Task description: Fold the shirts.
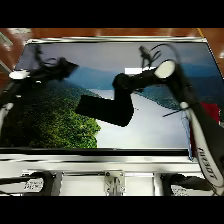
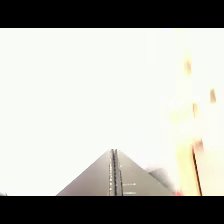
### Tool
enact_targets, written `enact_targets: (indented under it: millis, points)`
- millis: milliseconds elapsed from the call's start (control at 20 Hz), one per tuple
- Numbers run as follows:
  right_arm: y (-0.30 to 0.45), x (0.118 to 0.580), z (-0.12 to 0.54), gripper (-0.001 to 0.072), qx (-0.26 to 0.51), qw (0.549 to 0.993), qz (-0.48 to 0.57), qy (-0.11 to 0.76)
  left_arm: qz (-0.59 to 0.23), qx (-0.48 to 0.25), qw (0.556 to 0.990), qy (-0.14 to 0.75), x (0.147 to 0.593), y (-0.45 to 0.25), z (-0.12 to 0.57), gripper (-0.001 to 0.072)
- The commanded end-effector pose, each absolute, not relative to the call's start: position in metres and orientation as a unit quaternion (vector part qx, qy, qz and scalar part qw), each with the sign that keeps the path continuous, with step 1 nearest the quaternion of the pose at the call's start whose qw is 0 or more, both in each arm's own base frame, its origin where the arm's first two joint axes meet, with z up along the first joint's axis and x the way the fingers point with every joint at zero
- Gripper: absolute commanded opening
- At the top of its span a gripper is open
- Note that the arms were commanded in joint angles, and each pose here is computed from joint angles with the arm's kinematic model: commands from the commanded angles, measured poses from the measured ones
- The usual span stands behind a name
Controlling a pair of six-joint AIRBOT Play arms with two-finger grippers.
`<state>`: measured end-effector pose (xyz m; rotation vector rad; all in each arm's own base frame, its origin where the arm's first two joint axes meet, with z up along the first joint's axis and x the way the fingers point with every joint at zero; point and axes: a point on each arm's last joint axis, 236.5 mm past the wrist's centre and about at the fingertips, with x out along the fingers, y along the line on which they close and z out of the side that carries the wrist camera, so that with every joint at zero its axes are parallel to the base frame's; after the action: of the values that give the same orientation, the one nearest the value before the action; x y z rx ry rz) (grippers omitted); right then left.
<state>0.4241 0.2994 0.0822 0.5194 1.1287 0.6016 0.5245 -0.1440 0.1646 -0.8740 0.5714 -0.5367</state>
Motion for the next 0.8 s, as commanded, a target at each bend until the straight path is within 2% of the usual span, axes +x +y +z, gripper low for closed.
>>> enact_targets:
  millis: [0,50,100,200,300,400,550,650,750]
  points:
    - [0.4,0.428,0.026,0.0141,0.32,0.738,0.297,0.515,-0.236,-0.378,0.878,0.177,0.484,-0.062,0.261,0.004]
    - [0.418,0.428,0.011,0.0502,0.345,0.726,0.297,0.515,-0.242,-0.363,0.884,0.17,0.469,-0.057,0.275,0.004]
    - [0.431,0.423,-0.001,0.0693,0.364,0.709,0.303,0.522,-0.248,-0.342,0.89,0.17,0.454,-0.055,0.284,0.004]
    - [0.429,0.412,-0.013,0.0693,0.353,0.687,0.32,0.549,-0.254,-0.304,0.898,0.193,0.431,-0.058,0.284,0.004]
    - [0.395,0.401,-0.019,0.0693,0.299,0.676,0.329,0.588,-0.238,-0.276,0.904,0.225,0.419,-0.056,0.271,0.004]
    - [0.331,0.396,-0.028,0.0693,0.239,0.67,0.295,0.637,-0.228,-0.259,0.908,0.238,0.417,-0.052,0.263,0.004]
    - [0.217,0.396,-0.042,0.0694,0.171,0.673,0.182,0.697,-0.225,-0.26,0.908,0.24,0.418,-0.051,0.261,0.0041]
    - [0.176,0.386,-0.055,0.0695,0.17,0.652,0.136,0.726,-0.225,-0.26,0.908,0.24,0.418,-0.051,0.261,0.0041]
    - [0.179,0.379,-0.075,0.0695,0.199,0.642,0.123,0.73,-0.225,-0.26,0.908,0.24,0.418,-0.051,0.261,0.0041]
